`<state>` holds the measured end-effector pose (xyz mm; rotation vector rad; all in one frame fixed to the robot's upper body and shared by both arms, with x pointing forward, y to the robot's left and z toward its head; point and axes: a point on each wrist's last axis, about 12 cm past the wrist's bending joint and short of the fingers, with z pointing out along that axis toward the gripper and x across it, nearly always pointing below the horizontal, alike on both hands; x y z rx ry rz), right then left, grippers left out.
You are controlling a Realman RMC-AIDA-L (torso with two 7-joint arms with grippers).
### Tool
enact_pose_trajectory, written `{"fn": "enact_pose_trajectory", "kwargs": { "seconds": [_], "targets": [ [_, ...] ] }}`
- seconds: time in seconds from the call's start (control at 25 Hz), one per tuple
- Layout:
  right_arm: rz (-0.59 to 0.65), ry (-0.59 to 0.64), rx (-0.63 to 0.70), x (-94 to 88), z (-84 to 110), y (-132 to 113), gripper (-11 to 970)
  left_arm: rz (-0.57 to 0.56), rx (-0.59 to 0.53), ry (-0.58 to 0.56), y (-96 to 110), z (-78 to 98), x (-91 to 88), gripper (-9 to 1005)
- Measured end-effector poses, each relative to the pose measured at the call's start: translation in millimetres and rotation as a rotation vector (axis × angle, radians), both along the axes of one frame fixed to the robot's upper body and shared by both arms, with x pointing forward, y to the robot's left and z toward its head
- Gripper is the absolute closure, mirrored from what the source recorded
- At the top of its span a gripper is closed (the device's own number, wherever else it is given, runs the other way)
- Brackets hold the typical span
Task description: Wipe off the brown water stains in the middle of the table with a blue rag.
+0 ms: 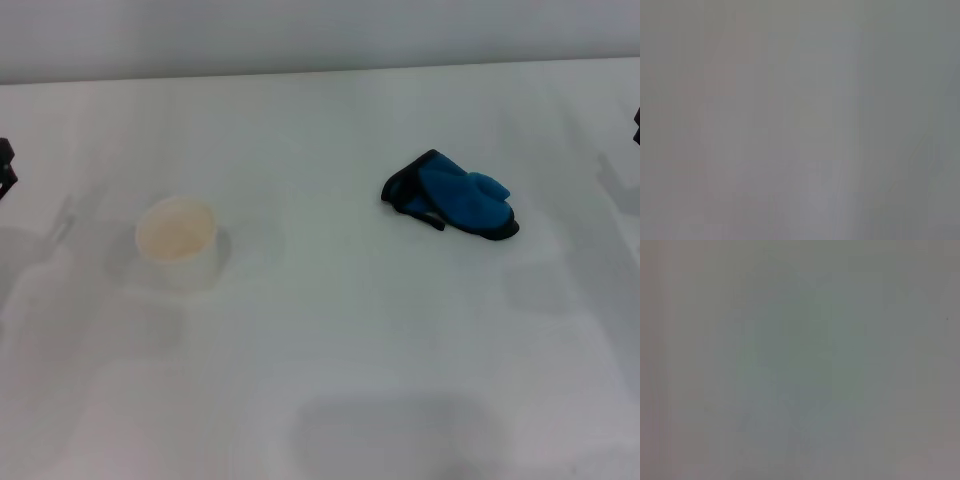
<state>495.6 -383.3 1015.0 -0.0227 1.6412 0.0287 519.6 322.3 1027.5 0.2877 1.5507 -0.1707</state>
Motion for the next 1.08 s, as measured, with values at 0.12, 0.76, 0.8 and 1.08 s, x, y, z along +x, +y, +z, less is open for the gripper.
{"fn": "enact_pose_trajectory", "kwargs": {
  "seconds": [0.12, 0.76, 0.8, 1.08],
  "targets": [
    [0.0, -0.002, 0.0, -0.3, 0.1, 0, 85, 0.0, -0.015, -0.014, 0, 1.9, -0.2, 121],
    [0.002, -0.067, -0.014, 0.7, 9.2, -3, 85, 0.029, -0.043, -0.041, 1, 6.0, 3.3, 122],
    [0.002, -0.074, -0.013, 0.8, 10.0, -3, 85, 0.03, -0.043, -0.04, 1, 5.8, 3.3, 122],
    [0.006, -0.076, -0.007, 1.6, 10.0, -1, 85, 0.036, -0.04, -0.03, 3, 4.2, 2.1, 122]
  ]
}}
